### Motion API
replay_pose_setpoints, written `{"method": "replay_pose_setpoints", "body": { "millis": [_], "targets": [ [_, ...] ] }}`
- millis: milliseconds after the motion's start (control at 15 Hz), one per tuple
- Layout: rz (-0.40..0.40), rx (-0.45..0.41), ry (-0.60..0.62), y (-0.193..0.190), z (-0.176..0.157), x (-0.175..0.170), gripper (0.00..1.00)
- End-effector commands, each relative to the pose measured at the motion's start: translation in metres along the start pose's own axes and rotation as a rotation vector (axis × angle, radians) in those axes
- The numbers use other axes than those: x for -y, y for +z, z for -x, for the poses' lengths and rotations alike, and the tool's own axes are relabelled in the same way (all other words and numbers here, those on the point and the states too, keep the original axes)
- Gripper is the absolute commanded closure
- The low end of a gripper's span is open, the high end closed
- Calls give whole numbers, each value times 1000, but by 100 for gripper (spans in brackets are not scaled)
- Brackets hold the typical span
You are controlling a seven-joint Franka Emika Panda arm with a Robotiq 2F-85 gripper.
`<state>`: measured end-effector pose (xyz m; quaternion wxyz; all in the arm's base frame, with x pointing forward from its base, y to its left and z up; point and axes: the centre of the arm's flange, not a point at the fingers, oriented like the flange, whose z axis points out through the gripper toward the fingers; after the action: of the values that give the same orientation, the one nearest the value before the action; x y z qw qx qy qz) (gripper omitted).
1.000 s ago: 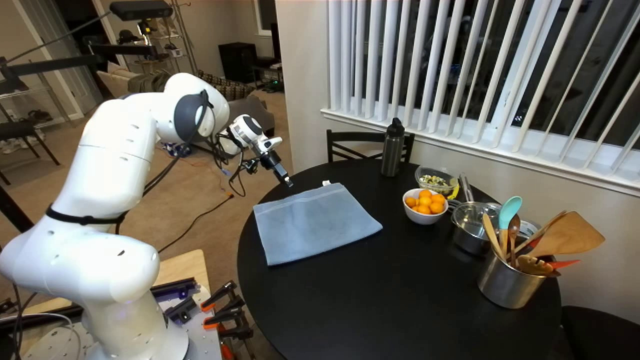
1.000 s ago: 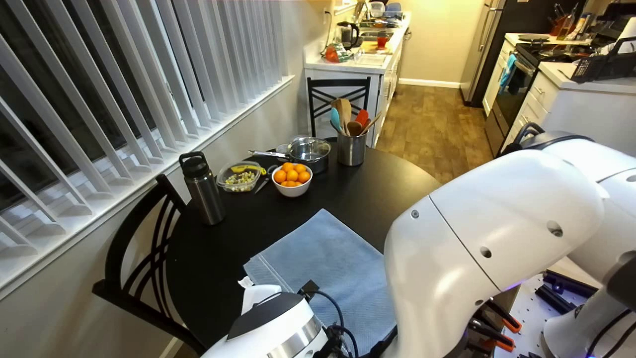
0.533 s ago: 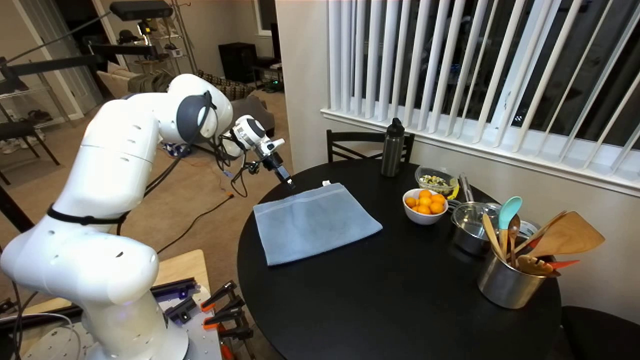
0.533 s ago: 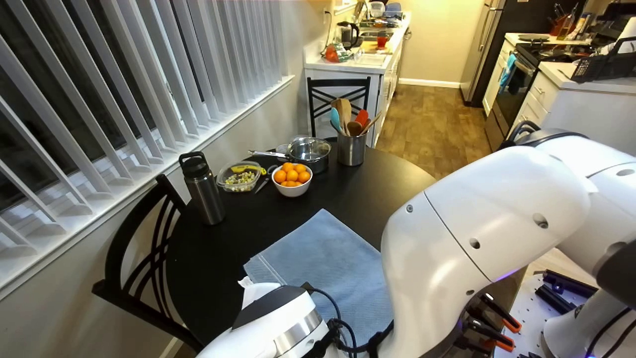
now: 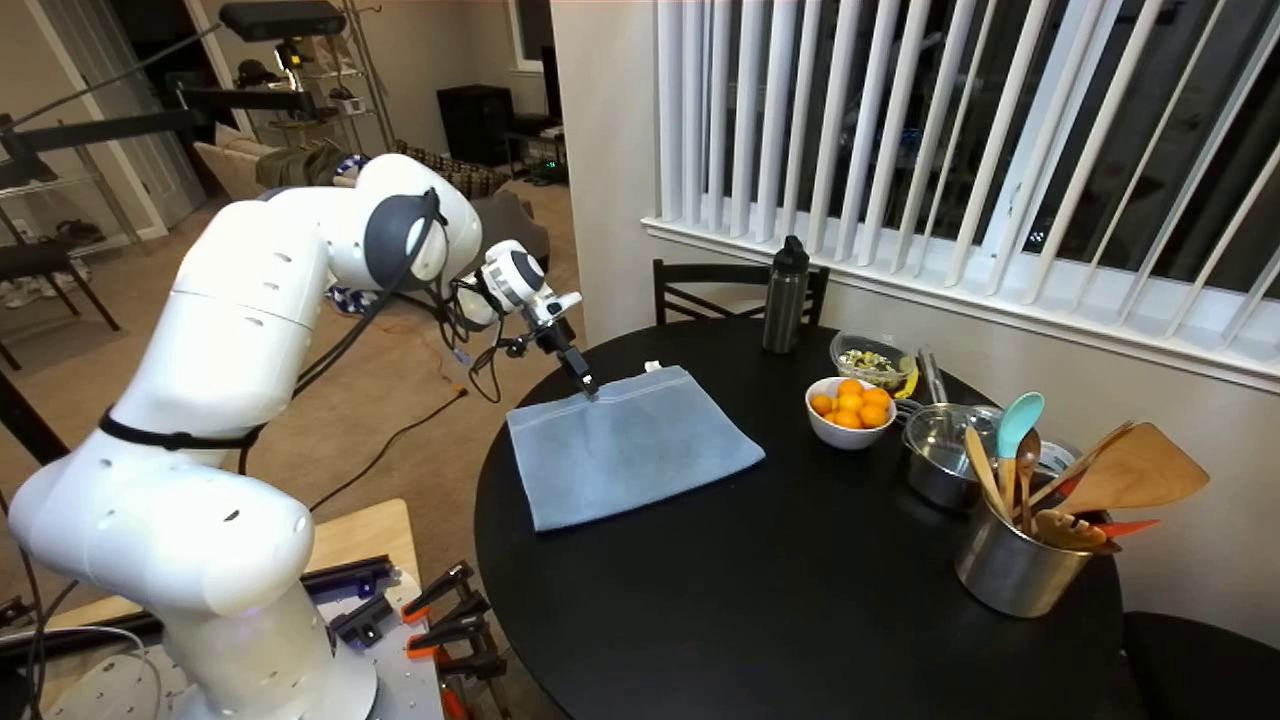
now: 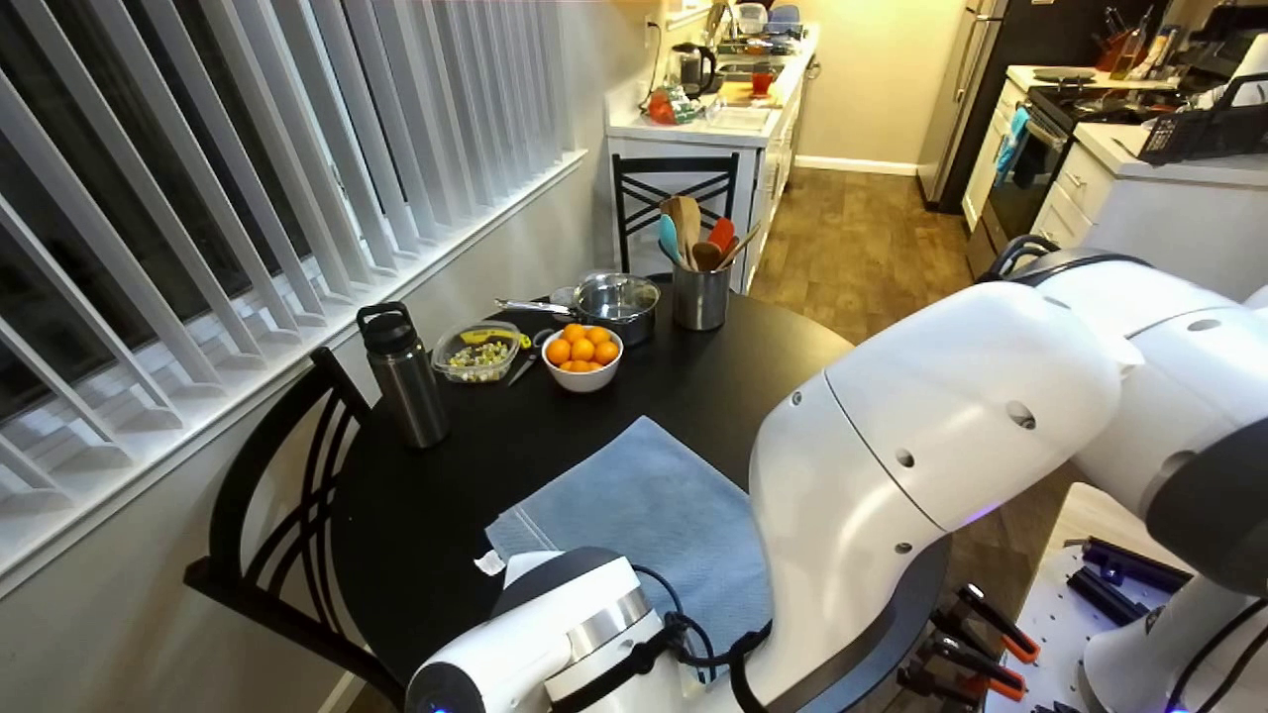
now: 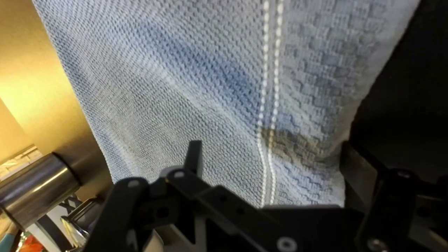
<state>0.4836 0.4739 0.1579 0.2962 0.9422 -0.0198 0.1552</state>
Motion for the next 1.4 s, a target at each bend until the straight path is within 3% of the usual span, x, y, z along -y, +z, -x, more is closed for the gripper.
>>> {"method": "replay_pose_setpoints", "body": {
  "millis": [0, 667, 1333],
  "targets": [
    [-36, 37, 0, 6, 7, -6, 0],
    [-45, 77, -20, 0, 13, 0, 0],
    [102, 109, 25, 15, 11, -13, 0]
  ]
}}
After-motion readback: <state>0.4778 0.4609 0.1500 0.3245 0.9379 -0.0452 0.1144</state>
